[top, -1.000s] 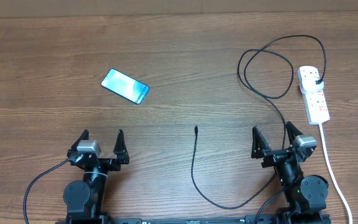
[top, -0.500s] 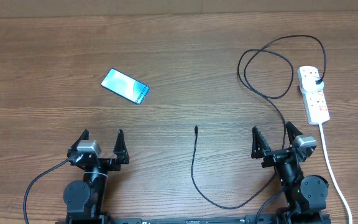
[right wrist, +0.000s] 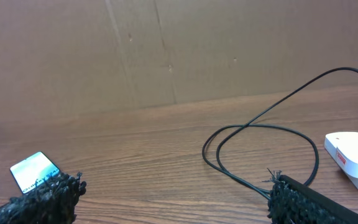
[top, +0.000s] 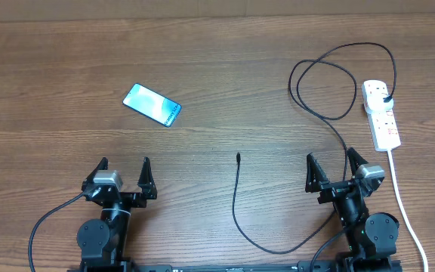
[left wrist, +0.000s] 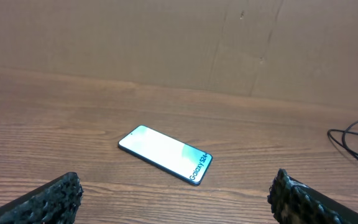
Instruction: Plug charger to phone and switch on socket
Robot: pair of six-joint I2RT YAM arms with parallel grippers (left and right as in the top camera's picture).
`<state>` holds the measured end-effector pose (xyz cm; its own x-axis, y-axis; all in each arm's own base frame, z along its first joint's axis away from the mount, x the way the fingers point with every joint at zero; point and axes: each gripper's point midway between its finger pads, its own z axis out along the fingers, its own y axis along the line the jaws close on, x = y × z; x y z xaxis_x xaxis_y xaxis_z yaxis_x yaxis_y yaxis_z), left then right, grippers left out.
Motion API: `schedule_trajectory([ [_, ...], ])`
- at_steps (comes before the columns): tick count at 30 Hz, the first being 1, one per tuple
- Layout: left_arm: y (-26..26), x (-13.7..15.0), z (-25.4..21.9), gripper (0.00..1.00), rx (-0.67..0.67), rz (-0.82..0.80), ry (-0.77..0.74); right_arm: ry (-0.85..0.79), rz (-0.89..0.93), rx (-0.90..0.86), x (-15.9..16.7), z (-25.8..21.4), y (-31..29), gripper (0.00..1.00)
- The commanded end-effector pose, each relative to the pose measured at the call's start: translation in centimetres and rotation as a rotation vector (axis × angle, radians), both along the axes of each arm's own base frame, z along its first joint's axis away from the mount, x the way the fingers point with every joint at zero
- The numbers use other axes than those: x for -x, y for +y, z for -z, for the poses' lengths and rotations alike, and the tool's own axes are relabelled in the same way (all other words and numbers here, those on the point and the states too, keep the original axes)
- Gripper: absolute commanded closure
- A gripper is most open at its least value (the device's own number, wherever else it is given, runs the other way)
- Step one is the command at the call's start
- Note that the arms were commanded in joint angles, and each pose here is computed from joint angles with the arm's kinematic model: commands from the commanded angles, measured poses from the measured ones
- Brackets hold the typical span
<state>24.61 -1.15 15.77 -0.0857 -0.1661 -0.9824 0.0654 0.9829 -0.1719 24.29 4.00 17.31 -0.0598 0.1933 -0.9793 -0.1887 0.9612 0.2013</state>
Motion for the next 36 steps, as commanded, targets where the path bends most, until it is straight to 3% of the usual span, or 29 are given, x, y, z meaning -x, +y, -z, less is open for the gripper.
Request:
schedule_trajectory([
  [1, -0.2, 0.1, -0.1, 0.0, 0.015, 0.011, -0.005, -0.005, 0.003, 0.004, 0.0, 0.2, 0.0, 0.0],
  [14, -0.2, 0.1, -0.1, 0.0, 0.014, 0.014, -0.007, -0.005, 0.003, 0.004, 0.0, 0.2, 0.0, 0.0],
  [18, -1.6, 0.3, -0.6, 0.0, -0.067, 0.099, -0.022, -0.005, 0.003, 0.004, 0.0, 0.2, 0.0, 0.0],
  [30, -1.6, 2.5, -8.5, 0.0, -0.072, 0.093, -0.115, -0.005, 0.003, 0.004, 0.0, 0.2, 0.0, 0.0],
  [36, -1.3, 3.1, -11.0, 0.0, -0.051, 0.074, -0.08, -0.005, 0.003, 0.004, 0.0, 0.2, 0.0, 0.0],
])
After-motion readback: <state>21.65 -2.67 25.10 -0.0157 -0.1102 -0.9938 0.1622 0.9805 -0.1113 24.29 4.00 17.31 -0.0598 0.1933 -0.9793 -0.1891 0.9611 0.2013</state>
